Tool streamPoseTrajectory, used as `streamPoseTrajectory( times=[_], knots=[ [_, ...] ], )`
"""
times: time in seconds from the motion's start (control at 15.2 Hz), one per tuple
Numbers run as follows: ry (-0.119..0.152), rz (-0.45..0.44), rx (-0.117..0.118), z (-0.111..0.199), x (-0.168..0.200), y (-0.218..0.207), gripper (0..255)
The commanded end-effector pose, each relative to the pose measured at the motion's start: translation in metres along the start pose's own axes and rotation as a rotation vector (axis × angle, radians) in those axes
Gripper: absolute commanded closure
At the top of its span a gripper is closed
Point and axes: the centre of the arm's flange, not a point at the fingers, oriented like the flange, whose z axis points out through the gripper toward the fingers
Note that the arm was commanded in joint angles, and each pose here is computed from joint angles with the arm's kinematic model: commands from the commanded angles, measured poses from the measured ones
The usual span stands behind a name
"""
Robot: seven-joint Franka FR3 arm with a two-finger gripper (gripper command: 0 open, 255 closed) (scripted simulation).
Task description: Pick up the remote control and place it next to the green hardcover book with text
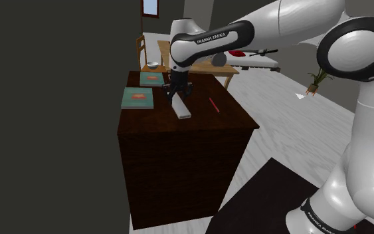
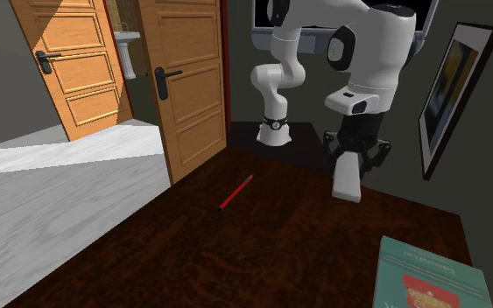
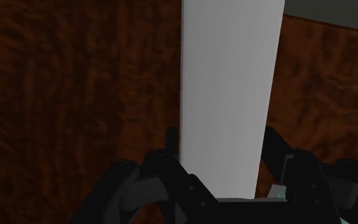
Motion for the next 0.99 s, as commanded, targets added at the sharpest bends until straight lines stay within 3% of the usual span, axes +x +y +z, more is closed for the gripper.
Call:
streamPoseTrajectory(
  times=[0.0,0.66,0.92],
  knots=[
    [0.001,0.000,0.000,0.011,-0.001,-0.001,255],
    [0.001,0.000,0.000,0.063,-0.001,-0.002,255],
    [0.001,0.000,0.000,0.063,-0.001,-0.002,255]
  ],
)
